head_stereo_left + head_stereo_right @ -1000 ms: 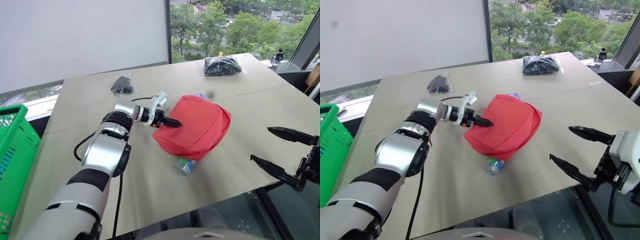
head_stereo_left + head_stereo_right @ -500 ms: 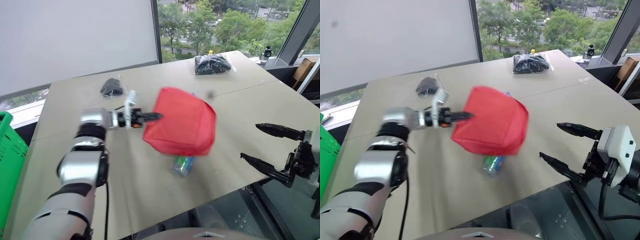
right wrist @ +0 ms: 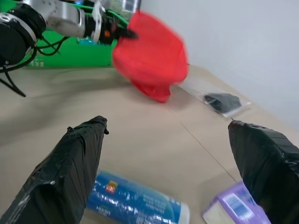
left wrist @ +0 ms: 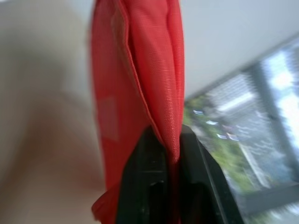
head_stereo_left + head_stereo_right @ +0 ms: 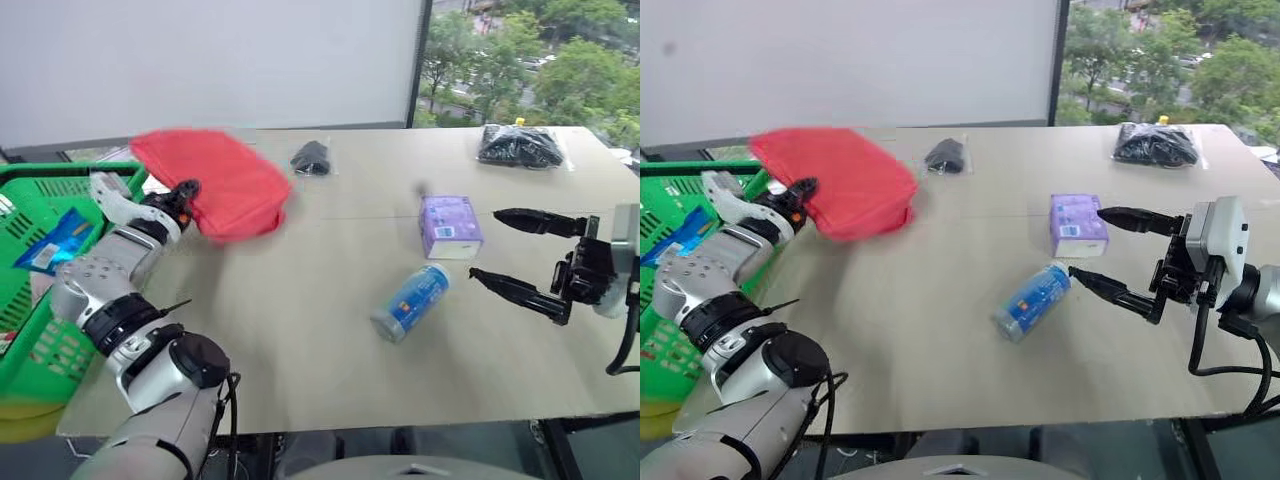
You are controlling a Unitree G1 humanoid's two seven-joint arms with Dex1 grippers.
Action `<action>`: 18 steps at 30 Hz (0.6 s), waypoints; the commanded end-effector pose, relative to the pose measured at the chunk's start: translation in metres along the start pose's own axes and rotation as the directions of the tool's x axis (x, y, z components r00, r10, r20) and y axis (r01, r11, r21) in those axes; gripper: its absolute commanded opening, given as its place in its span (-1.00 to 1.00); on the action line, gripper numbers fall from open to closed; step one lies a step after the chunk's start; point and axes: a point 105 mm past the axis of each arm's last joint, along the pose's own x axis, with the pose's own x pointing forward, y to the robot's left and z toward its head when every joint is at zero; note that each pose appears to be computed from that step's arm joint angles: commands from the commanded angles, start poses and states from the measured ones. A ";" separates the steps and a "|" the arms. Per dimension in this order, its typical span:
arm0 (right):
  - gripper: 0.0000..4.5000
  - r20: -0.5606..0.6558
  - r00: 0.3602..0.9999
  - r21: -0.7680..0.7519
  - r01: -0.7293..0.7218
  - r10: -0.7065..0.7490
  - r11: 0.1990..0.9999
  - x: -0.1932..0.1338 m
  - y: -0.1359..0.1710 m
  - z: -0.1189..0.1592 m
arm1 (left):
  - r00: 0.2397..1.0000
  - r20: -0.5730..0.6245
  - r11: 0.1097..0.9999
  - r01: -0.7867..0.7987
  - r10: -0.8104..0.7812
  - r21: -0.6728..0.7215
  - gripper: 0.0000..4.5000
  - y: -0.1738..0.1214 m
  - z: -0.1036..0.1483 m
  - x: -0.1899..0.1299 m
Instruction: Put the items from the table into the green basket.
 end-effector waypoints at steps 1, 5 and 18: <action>1.00 -0.004 1.000 -0.046 0.002 -0.003 0.999 -0.003 0.000 0.006 | 0.996 -0.062 0.997 0.061 -0.058 0.043 0.07 -0.020 -0.006 0.001; 1.00 -0.016 1.000 -0.041 0.024 -0.025 0.999 -0.007 0.003 0.003 | 0.985 -0.162 0.971 -0.010 0.050 0.240 0.85 -0.001 -0.009 -0.019; 1.00 -0.101 0.994 0.021 0.038 -0.035 0.999 -0.020 0.018 -0.010 | 0.380 -0.911 0.543 0.804 -0.158 0.241 0.96 -0.112 -0.132 -0.117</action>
